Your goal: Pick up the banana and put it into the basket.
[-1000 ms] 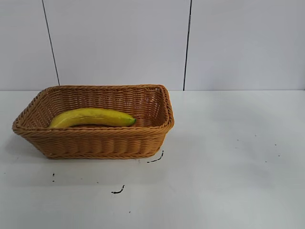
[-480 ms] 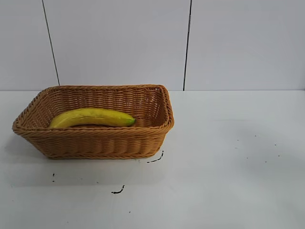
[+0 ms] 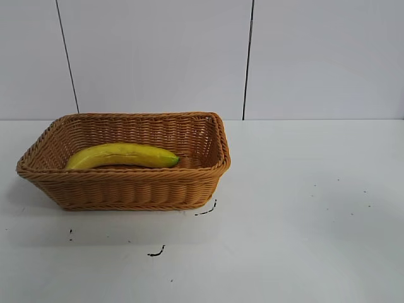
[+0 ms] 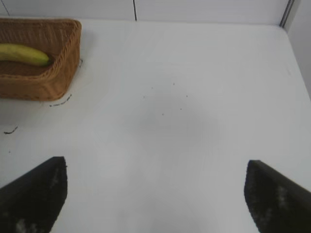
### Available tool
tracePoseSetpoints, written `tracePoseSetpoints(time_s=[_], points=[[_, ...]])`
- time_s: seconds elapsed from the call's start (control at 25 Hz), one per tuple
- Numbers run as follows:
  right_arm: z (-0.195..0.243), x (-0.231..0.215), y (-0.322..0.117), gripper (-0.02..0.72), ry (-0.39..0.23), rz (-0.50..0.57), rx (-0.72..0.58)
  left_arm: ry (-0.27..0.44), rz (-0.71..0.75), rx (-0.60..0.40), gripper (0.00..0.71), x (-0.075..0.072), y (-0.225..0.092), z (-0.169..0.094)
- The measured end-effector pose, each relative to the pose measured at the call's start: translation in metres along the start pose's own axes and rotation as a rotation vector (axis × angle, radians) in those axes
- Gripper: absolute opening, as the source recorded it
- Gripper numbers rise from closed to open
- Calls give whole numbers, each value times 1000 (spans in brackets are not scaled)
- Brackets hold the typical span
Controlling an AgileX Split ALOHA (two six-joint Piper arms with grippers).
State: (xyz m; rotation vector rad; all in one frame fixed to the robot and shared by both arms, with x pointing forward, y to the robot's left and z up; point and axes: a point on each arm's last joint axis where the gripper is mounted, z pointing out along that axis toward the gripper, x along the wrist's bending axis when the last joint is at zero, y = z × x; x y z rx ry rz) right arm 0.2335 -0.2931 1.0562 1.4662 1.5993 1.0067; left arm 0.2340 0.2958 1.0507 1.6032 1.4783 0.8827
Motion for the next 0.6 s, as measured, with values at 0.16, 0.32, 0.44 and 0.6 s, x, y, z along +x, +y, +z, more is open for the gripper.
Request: tracePoseSetpoints(time_s=[0.16,0.32,0.44,0.6], points=[[0,1,0,692,8,2,-1,0,0,0,690,0,0,0],[0,1,0,692,12,4,-1,0,0,0,690,0,0,0],[0,1,0,692,12,4,-1,0,0,0,690,0,0,0],[0,1,0,692,12,4,-1,0,0,0,690,0,0,0]])
